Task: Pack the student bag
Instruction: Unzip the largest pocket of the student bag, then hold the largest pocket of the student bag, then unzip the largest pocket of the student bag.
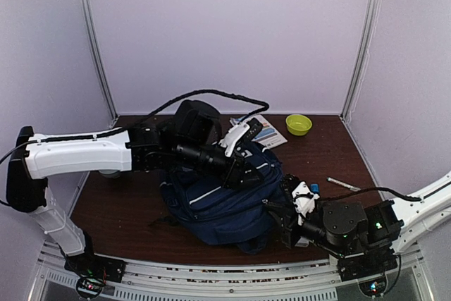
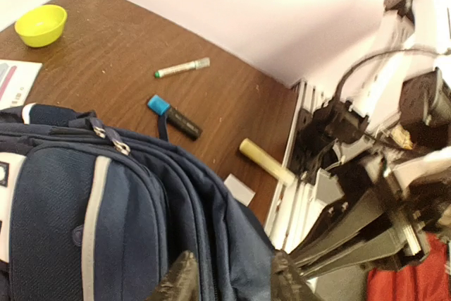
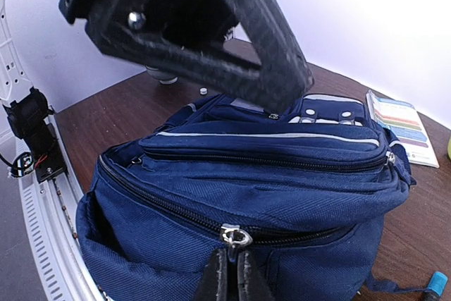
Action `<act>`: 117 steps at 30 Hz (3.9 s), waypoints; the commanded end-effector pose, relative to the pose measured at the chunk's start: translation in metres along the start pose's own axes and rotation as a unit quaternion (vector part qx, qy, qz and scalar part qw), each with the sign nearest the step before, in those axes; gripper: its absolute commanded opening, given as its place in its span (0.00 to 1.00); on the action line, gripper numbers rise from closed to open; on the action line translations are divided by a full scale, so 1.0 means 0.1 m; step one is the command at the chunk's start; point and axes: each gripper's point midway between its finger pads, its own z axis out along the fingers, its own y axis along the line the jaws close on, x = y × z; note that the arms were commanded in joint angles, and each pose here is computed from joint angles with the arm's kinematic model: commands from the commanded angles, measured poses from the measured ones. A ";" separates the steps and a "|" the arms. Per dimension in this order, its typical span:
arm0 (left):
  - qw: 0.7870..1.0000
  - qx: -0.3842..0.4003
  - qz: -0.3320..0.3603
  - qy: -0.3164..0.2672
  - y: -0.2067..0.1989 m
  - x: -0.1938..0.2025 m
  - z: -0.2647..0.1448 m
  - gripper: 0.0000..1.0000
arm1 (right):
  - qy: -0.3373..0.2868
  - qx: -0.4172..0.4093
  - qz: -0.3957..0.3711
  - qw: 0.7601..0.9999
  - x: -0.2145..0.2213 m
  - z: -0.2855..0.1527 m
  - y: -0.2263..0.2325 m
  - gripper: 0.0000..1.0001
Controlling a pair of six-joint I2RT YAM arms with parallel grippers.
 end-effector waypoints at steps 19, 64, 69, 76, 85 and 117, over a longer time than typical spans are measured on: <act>0.993 0.014 0.112 0.037 -0.07 0.81 -0.69 0.66 | -0.053 0.065 0.019 0.996 -0.35 -0.14 -0.28 0.00; 0.994 0.043 0.097 0.013 -0.13 1.05 -0.51 0.00 | -0.037 0.056 0.023 0.997 -0.48 -0.09 -0.16 0.00; 0.994 0.038 0.098 0.008 -0.14 1.00 -0.52 0.00 | -0.015 0.012 0.020 1.000 -0.51 0.00 0.09 0.00; 0.994 0.033 0.100 0.001 -0.14 0.96 -0.55 0.00 | 0.030 -0.035 -0.005 0.999 -0.50 0.09 0.41 0.00; 0.994 0.025 0.105 -0.019 -0.15 0.87 -0.63 0.00 | 0.062 -0.064 0.004 0.996 -0.43 0.05 0.55 0.00; 0.994 0.001 0.107 -0.033 -0.12 0.74 -0.71 0.00 | 0.102 -0.090 -0.022 0.990 -0.57 -0.07 0.78 0.00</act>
